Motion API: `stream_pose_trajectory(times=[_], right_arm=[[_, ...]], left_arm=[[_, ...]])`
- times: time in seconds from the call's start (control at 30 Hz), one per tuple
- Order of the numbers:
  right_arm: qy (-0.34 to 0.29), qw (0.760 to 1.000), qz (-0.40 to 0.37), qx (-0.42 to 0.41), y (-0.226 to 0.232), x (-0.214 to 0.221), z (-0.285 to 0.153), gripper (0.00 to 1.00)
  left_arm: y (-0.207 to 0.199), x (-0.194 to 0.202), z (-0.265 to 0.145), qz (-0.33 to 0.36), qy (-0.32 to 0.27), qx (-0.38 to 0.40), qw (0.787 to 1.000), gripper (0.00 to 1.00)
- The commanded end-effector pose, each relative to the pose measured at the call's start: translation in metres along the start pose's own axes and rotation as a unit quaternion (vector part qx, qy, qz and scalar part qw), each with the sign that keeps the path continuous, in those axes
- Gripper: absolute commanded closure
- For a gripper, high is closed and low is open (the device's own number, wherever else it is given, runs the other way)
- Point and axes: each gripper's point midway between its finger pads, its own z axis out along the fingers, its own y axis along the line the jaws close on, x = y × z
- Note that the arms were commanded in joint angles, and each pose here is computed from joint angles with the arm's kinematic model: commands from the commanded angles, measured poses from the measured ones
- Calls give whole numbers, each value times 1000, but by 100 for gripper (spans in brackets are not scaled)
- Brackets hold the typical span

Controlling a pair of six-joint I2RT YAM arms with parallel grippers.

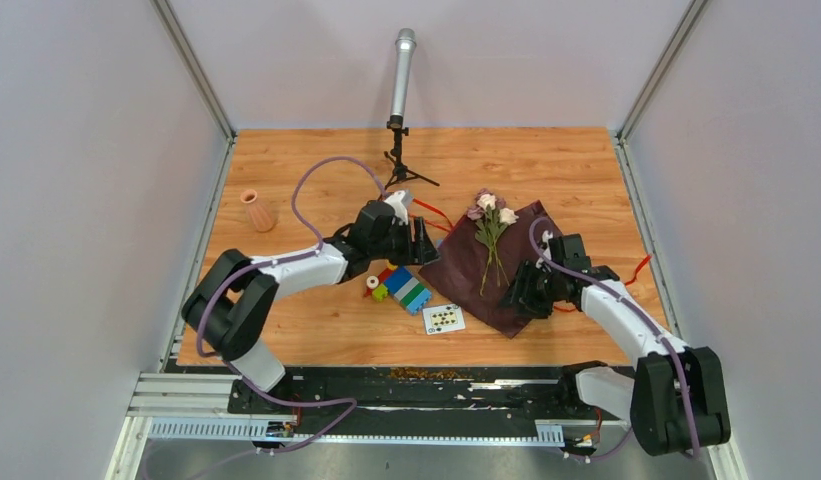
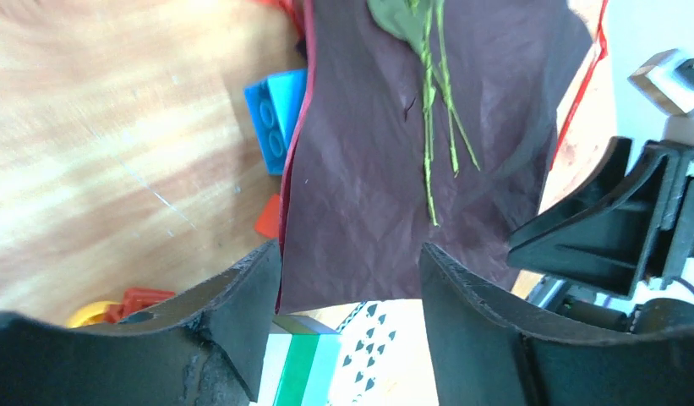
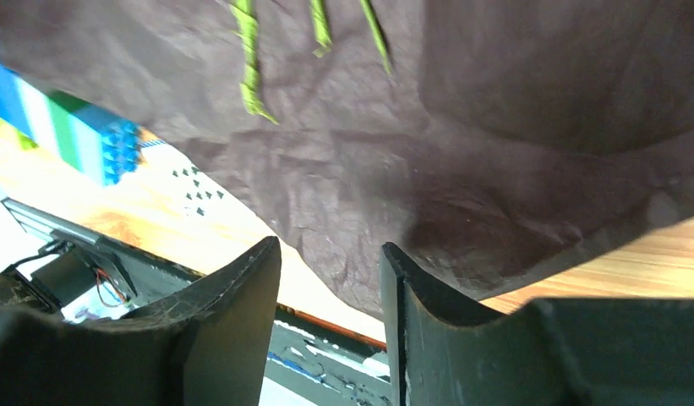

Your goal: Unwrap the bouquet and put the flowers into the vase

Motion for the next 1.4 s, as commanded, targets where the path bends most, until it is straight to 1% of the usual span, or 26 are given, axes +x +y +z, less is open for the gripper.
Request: stream_pose_trajectory(times=[0.0,0.03,0.1,0.13,0.2,0.3,0.4,0.47,0.57,0.63,0.8,0.93,1.03,1.1,1.2,1.27,1.3,1.37], right_arm=[[-79,996,-48,17,21,-40,-38,51],[-89,994,-53,23,23,-46,-44,50],[-108,991,-63,39,23,-59,-51,49],[-114,990,-63,48,21,-64,-53,49],[-121,989,-59,66,14,-73,-53,49],[-127,986,-51,98,-2,-86,-50,52],[-127,984,-39,119,-18,-92,-47,53],[-126,983,-36,129,-28,-93,-44,53],[-122,983,-24,137,-42,-92,-40,53],[-120,984,-3,135,-54,-92,-37,53],[-99,986,20,136,-72,-83,-26,53],[-88,986,41,136,-80,-80,-19,52],[-84,986,50,135,-83,-79,-17,52],[-94,986,47,132,-79,-82,-23,51],[-129,983,38,123,-64,-94,-44,49],[-156,982,25,102,-48,-103,-59,49],[-169,982,13,82,-36,-107,-66,48],[-185,981,-10,54,-16,-113,-75,49]], left_arm=[[-26,-57,-41,101,-71,-36,992,29],[-32,-65,-46,113,-82,-38,990,27],[-44,-66,-53,136,-79,-38,987,26],[-52,-64,-53,148,-73,-32,986,26],[-71,-53,-47,157,-56,-1,986,30],[-96,-31,-30,142,-32,61,988,38],[-104,-11,-15,125,-14,99,987,41],[-111,3,-5,113,4,134,985,45],[-109,22,9,107,27,147,983,49],[-101,32,18,107,35,144,983,50],[-76,58,32,109,69,124,984,53],[-59,68,37,115,80,100,985,54],[-55,70,36,121,83,92,985,54],[-63,64,30,128,78,98,984,53],[-84,39,14,155,54,104,981,48],[-100,20,1,171,35,106,979,40],[-105,11,-9,179,28,101,978,35],[-113,-5,-24,180,15,97,979,27]])
